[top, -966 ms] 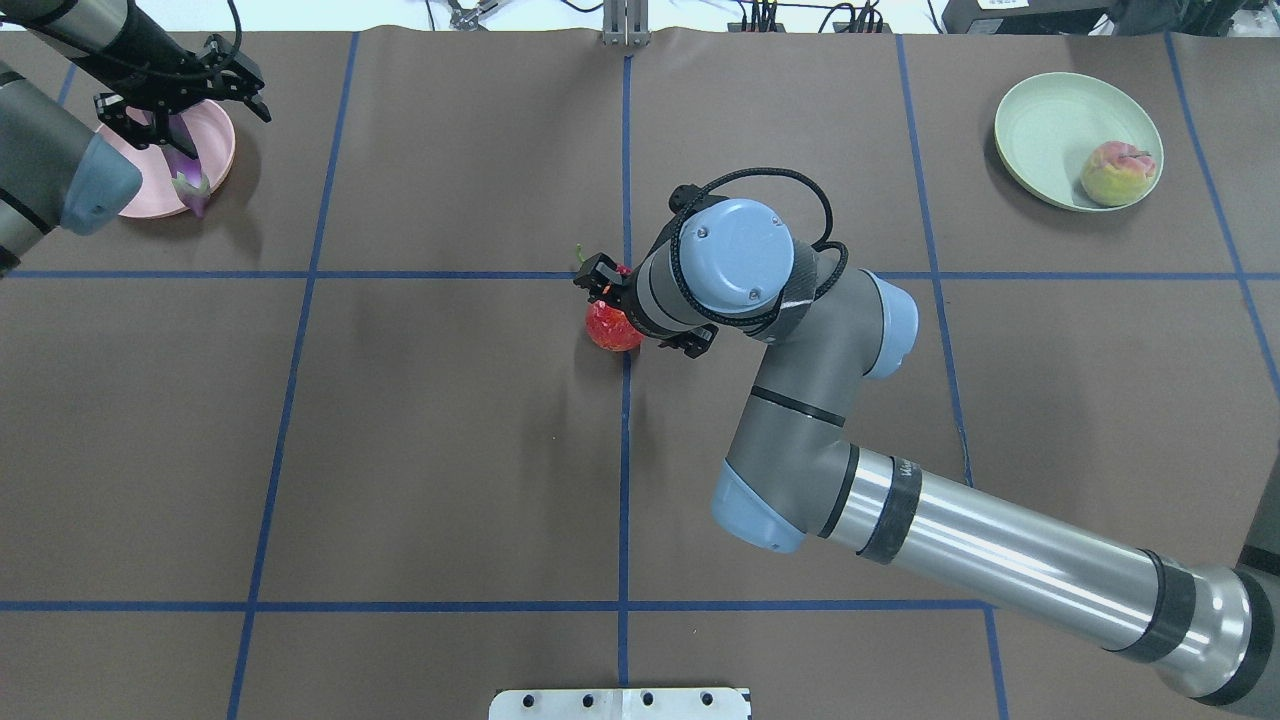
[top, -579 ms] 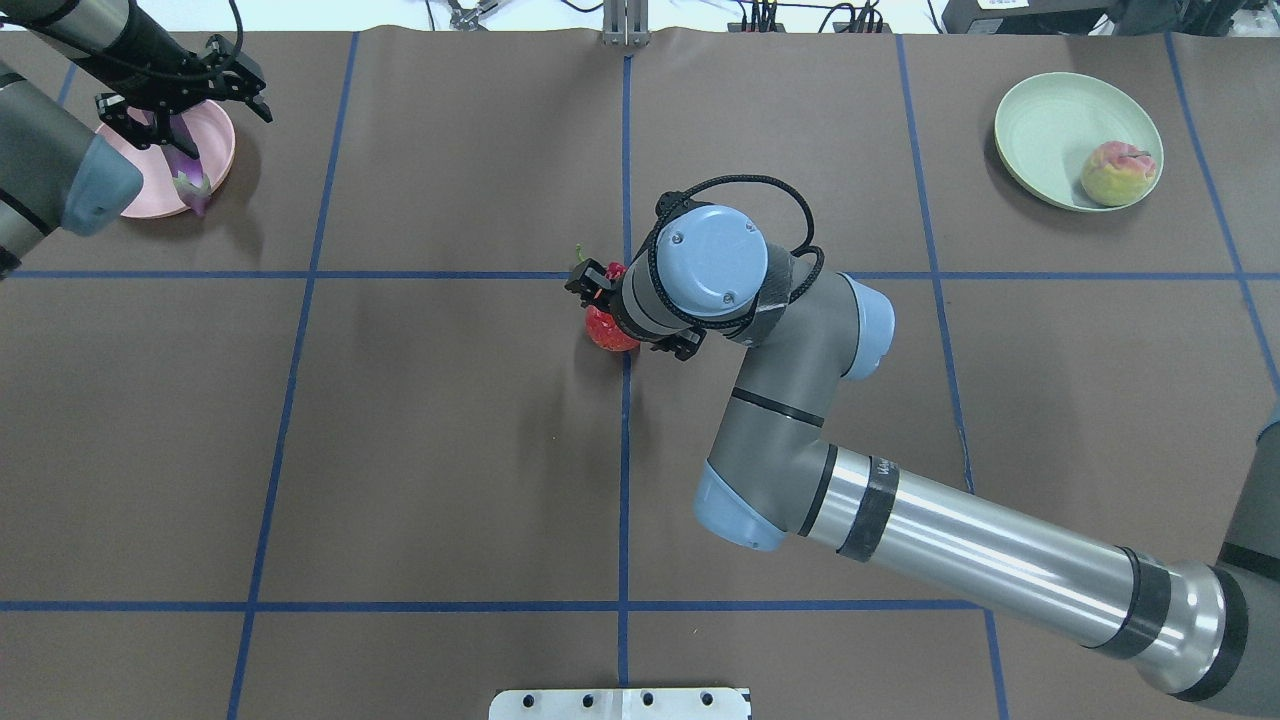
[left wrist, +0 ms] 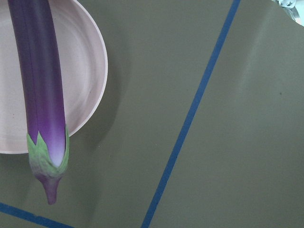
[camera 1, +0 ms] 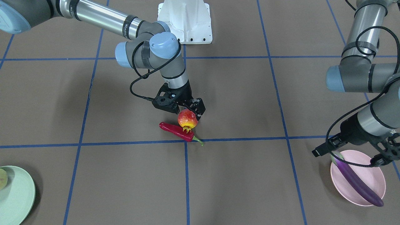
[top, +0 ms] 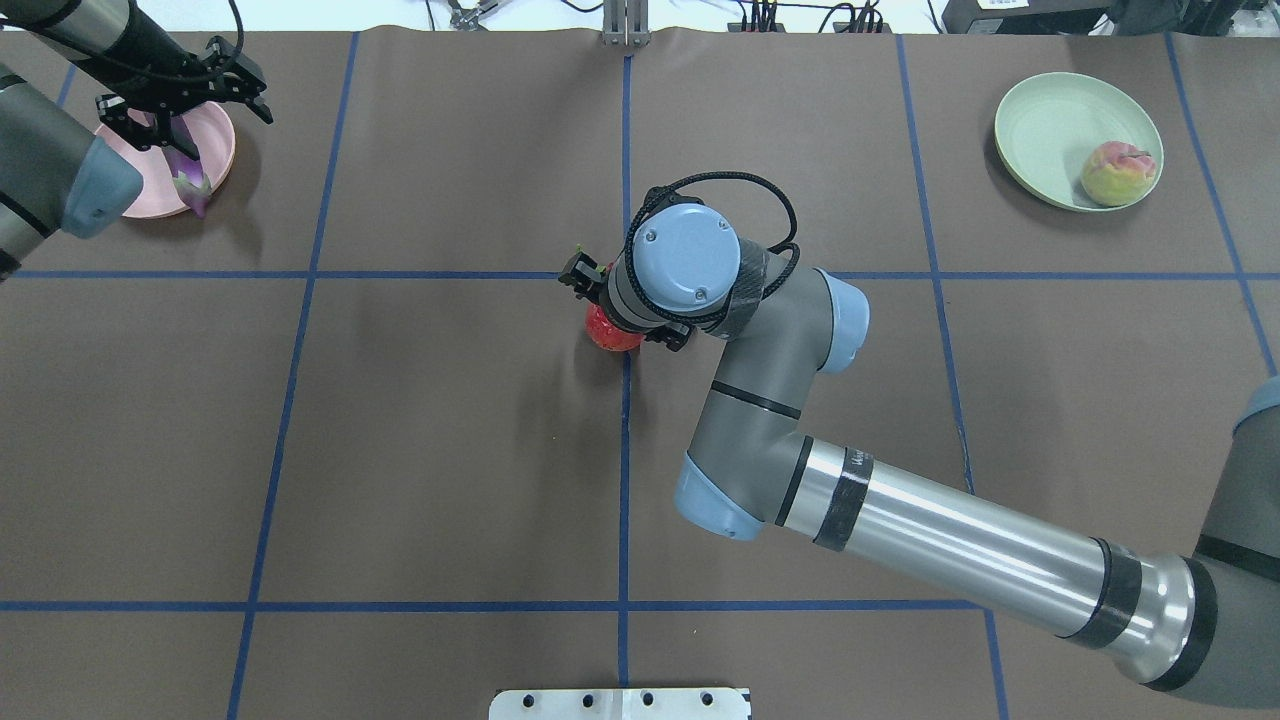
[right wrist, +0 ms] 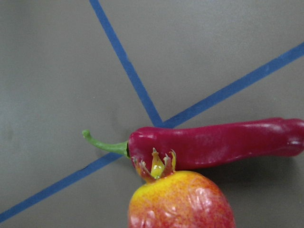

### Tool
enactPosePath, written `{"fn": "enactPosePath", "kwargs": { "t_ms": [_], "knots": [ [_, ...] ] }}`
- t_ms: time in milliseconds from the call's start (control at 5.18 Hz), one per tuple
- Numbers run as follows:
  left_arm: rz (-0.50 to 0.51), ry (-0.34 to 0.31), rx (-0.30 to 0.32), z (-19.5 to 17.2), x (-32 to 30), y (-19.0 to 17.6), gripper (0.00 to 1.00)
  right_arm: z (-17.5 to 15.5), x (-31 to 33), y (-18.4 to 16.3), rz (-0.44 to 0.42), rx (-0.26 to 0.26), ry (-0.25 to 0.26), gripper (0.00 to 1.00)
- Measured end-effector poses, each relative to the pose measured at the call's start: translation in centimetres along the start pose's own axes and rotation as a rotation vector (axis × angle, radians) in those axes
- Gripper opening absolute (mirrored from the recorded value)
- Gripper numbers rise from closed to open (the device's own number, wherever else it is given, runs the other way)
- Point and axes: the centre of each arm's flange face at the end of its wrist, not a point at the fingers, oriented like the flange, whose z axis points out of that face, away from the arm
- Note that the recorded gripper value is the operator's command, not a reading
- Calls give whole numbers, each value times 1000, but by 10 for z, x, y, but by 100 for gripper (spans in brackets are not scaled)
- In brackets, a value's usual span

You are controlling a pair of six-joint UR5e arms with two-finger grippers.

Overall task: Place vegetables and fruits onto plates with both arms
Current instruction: 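Lower the right gripper and grasp the red pomegranate, then carry pomegranate to green plate with right gripper while left reaches chili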

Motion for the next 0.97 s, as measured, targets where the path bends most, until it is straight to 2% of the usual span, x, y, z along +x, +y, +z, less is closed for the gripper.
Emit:
{"fn": "enactPosePath", "kwargs": {
  "t_ms": [193, 386, 579, 772, 966],
  "knots": [
    [0, 0, 0, 0, 0, 0, 100, 4, 2, -1, 0, 2, 7, 69],
    [1, 0, -1, 0, 0, 0, 100, 5, 2, -1, -1, 2, 9, 10],
    [2, 1, -1, 0, 2, 1, 100, 3, 2, 1, 1, 0, 5, 0],
    [13, 3, -8, 3, 9, 6, 100, 1, 1, 2, 1, -2, -2, 0],
    [45, 12, -28, 14, 34, 21, 100, -14, 1, -15, 9, 0, -21, 0]
  ]
}}
